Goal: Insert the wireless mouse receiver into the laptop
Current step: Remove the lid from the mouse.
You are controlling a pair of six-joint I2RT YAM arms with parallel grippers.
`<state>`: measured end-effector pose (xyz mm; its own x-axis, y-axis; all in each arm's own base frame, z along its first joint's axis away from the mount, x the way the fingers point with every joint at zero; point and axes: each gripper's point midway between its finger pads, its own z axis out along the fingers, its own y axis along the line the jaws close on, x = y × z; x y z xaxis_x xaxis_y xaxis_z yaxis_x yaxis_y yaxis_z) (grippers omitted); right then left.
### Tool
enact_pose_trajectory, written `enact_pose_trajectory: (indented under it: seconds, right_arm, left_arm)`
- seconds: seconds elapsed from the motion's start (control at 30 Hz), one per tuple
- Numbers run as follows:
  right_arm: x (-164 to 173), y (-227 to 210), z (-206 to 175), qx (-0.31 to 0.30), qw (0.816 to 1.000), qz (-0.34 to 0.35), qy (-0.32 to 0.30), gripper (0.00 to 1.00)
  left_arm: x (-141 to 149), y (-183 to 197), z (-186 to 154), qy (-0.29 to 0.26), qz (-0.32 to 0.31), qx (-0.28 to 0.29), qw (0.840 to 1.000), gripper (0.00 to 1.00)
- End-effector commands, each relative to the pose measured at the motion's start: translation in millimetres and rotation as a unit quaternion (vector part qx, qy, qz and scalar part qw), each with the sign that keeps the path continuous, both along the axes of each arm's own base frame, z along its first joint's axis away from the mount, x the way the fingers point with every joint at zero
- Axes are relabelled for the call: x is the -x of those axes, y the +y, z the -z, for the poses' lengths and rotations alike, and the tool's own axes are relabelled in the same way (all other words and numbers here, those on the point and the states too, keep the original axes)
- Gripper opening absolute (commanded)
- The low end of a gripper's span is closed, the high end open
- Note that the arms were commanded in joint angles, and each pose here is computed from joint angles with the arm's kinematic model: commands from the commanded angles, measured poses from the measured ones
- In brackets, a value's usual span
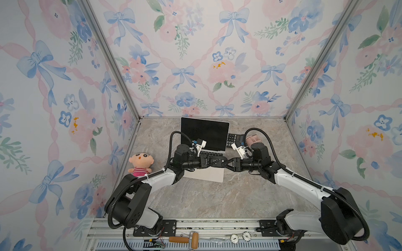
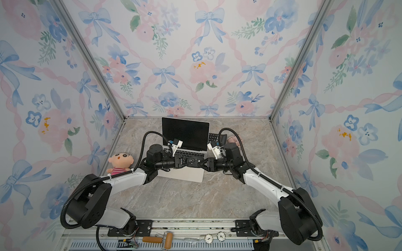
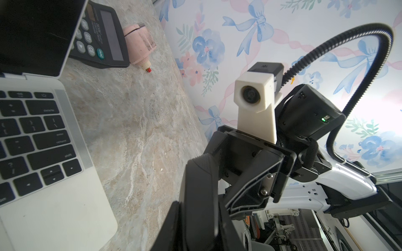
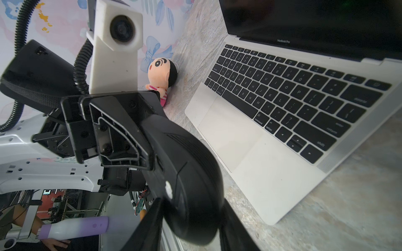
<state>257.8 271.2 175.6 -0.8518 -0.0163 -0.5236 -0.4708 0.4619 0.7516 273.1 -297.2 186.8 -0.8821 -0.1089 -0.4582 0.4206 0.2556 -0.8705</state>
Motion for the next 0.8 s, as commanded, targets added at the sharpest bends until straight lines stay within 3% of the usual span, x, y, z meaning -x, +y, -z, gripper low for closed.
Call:
enact_pose_trajectory:
  seconds: [0.0, 0.07, 0.13, 0.3, 0.4, 0.43, 0.53, 0.6, 0.77]
  right_arm:
    - [-1.7, -1.7, -1.8, -0.008, 1.000, 0.007, -0.009, 0.51]
    - [0.5, 0.0, -1.7, -0.006, 1.000, 0.005, -0.010, 0.63]
    - [2.7, 3.5, -2.1, -0.003, 1.000, -0.002, -0.010, 0.66]
    - [5.7, 8.6, 4.0, 0.010, 1.000, -0.016, -0.002, 0.48]
    - [6.8, 7.3, 3.6, 0.010, 1.000, -0.016, -0.002, 0.45]
    - [7.2, 6.5, 2.5, 0.010, 1.000, -0.015, -0.002, 0.46]
    - [9.3, 5.3, -0.4, 0.008, 1.000, -0.014, -0.007, 0.67]
    - [10.5, 4.9, -0.5, 0.009, 1.000, -0.015, -0.007, 0.69]
    - [7.9, -0.6, 4.9, 0.020, 1.000, -0.003, -0.001, 0.48]
  left_arm:
    - [10.7, -6.5, -27.1, -0.036, 0.030, 0.027, 0.999, 0.00]
    - [12.3, -8.9, -27.0, -0.036, 0.035, 0.027, 0.998, 0.00]
    - [12.6, -10.3, -26.7, -0.035, 0.037, 0.026, 0.998, 0.00]
    - [11.5, -9.7, -27.7, -0.037, 0.034, 0.025, 0.998, 0.00]
    - [9.4, -6.4, -26.6, -0.034, 0.028, 0.023, 0.999, 0.00]
    - [8.5, -5.0, -26.3, -0.034, 0.026, 0.022, 0.999, 0.00]
    - [6.7, -0.7, -24.8, -0.032, 0.019, 0.021, 0.999, 0.00]
    - [6.2, 0.3, -24.2, -0.031, 0.018, 0.021, 0.999, 0.00]
    - [6.3, 1.7, -23.3, -0.030, 0.015, 0.020, 0.999, 0.00]
